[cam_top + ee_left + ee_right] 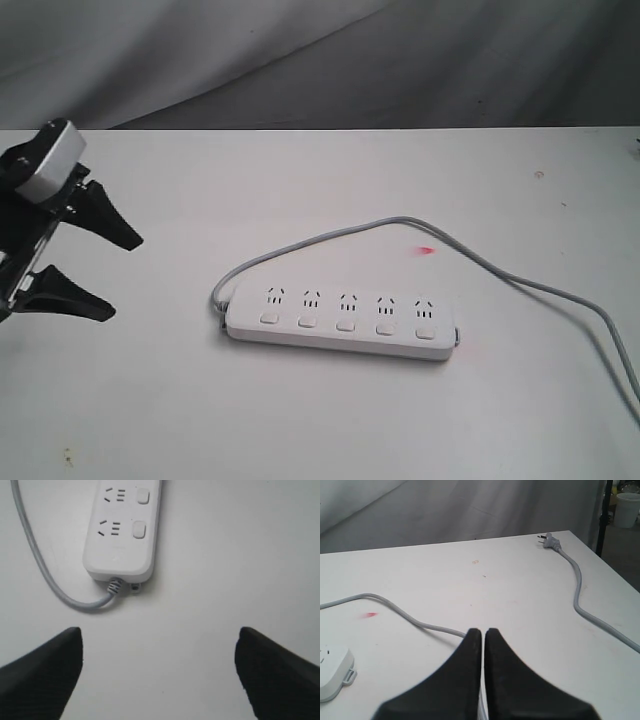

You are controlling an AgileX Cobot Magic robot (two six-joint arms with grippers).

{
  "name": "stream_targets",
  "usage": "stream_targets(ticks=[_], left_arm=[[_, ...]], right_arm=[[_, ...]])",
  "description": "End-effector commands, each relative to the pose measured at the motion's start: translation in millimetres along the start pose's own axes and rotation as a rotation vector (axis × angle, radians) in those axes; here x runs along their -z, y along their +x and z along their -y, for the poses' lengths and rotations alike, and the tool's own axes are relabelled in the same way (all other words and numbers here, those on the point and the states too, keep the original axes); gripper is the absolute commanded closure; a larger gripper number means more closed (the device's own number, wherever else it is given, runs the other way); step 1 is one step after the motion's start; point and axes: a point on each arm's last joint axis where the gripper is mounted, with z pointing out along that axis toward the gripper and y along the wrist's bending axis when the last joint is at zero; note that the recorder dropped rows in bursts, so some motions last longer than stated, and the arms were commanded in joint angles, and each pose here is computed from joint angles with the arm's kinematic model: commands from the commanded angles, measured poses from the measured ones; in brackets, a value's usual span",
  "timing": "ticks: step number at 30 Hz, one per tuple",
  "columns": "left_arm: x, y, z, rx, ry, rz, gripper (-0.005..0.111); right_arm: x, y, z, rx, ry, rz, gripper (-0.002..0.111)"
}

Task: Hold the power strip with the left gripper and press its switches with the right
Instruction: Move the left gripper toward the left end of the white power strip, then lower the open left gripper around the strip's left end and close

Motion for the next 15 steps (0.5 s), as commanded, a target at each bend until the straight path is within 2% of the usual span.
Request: stream_targets(ticks=[1,6,15], left_arm=[[-23.6,-11.8,-14.3,-0.06,0.032,-0.008,0.028],[-59.7,-17.6,-19.0,-0.098,0.071,-0.049,0.028],[-119.1,-27.7,-29.5,-0.138,0.004,-0.124,0.028]], right_arm=[[0.0,0.1,0.4,0.001,0.007,0.011,0.106],[0.0,0.1,0.4,0.001,0.007,0.011,0.106],[0.0,0.1,0.4,0.001,0.007,0.011,0.106]])
